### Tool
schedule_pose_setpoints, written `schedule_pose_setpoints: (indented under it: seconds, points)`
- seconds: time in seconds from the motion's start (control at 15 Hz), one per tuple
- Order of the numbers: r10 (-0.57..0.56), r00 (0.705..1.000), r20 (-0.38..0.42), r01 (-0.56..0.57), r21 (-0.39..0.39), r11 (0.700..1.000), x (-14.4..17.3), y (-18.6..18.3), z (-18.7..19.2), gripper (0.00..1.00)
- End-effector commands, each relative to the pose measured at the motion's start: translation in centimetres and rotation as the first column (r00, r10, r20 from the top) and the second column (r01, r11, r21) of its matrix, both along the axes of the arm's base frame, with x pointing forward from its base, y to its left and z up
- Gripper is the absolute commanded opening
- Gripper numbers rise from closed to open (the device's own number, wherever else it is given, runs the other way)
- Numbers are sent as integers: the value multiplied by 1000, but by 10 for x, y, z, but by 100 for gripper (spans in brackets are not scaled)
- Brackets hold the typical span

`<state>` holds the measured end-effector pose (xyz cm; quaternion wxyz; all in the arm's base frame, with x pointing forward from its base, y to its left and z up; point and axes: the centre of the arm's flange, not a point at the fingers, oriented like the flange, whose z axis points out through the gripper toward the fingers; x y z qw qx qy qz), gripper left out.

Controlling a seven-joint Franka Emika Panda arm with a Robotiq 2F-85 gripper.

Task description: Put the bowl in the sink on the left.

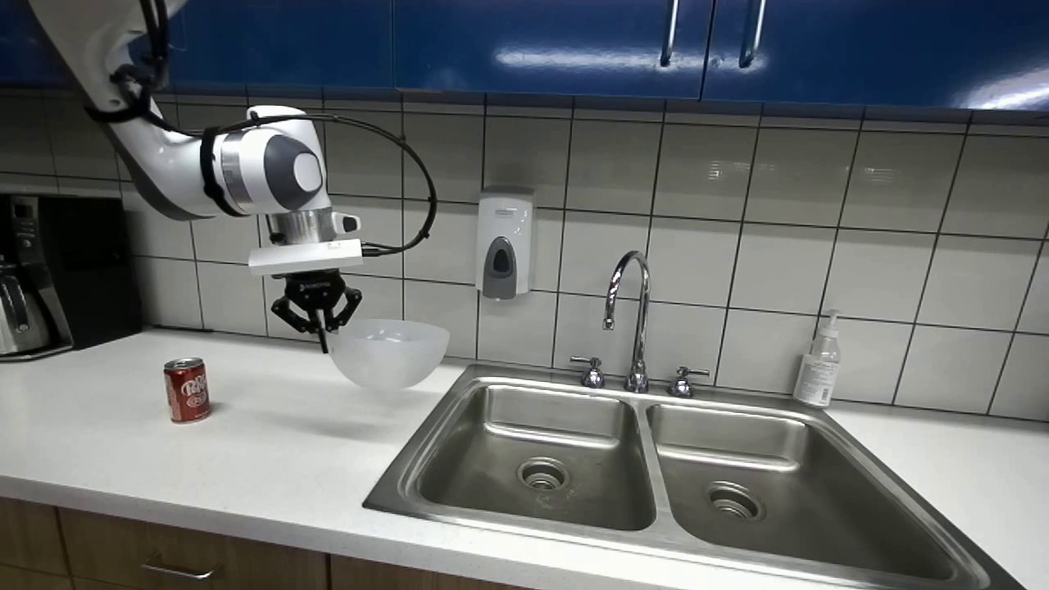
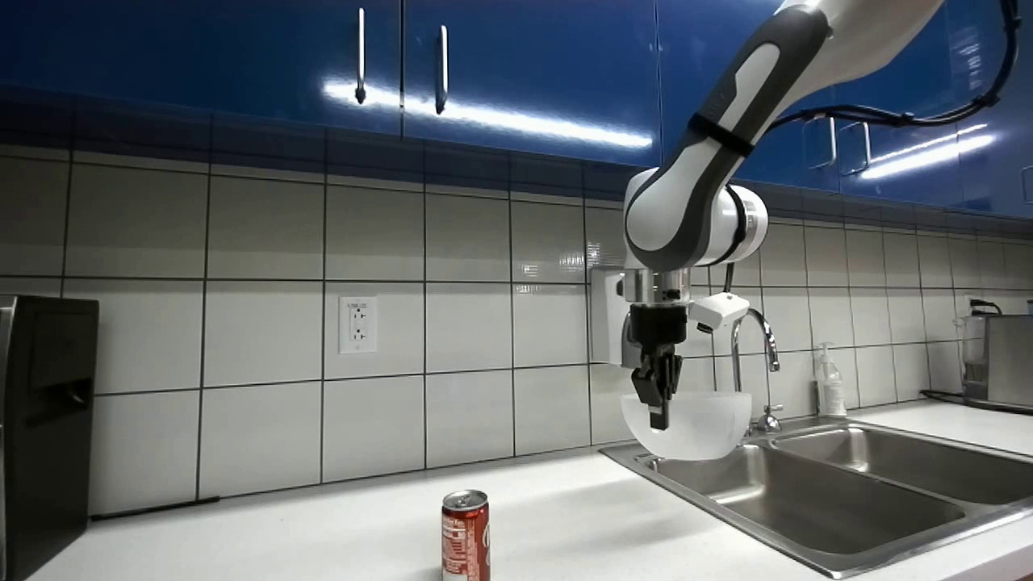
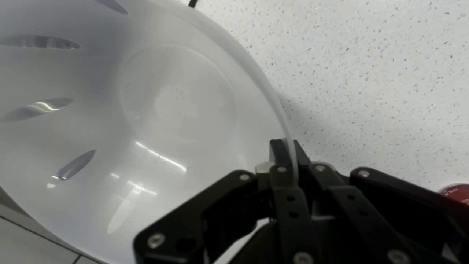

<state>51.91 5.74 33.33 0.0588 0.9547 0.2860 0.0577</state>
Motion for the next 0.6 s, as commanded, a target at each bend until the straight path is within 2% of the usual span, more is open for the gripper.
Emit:
schedule_pose_setpoints:
  seconds: [0.0,0.33,0.53]
  points:
    - [-140,990,-11,140,-20,990,15,-4,8,1]
    - [-289,957,1,289,11,957,46,-36,7,1]
    - [-373,928,8,373,13,928,62,-63,3,1]
